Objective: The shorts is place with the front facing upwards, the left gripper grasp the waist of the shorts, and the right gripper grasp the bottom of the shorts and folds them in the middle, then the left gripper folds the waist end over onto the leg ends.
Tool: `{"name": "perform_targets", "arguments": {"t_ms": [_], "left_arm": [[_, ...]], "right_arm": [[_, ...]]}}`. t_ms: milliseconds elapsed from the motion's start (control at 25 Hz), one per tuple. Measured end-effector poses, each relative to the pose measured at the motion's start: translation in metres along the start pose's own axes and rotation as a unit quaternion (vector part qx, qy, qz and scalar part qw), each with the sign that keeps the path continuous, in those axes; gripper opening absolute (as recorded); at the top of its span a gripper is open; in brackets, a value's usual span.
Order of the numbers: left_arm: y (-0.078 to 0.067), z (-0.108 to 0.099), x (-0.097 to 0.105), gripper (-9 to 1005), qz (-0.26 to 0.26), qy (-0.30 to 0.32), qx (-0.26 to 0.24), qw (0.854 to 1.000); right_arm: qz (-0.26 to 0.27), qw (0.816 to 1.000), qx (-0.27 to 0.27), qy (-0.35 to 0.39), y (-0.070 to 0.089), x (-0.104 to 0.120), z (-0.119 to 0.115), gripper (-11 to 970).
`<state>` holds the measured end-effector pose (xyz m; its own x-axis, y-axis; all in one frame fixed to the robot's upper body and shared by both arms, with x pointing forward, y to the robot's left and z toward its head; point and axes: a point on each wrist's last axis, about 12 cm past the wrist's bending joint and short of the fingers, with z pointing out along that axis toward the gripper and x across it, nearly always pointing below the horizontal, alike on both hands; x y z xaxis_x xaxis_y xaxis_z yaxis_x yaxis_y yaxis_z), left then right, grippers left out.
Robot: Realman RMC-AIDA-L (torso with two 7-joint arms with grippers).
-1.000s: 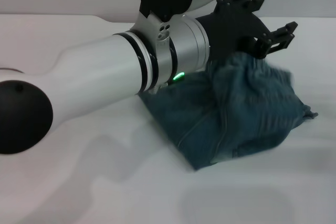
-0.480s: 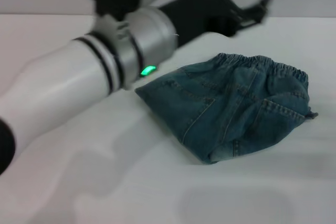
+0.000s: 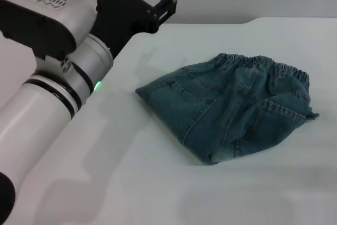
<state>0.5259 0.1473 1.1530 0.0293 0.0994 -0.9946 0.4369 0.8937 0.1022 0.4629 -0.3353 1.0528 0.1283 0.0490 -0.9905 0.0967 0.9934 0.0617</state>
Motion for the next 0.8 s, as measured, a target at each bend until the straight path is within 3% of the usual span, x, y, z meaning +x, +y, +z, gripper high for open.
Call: {"name": "perform_targets", "arguments": {"t_ms": [400,800], "left_arm": [[0.002,0.003,0.006,850,0.002,-0.002,-0.011,1.0],[0.01,0.005,0.018,849,-0.013,0.005,-0.029,0.999]], "right_arm": [[-0.037,0.999,-0.014,-0.002,0.007,0.001,0.006,-2],[-0.034,0.999,-0.013,-0.004,0.009,0.001,0.008,-2]]}}
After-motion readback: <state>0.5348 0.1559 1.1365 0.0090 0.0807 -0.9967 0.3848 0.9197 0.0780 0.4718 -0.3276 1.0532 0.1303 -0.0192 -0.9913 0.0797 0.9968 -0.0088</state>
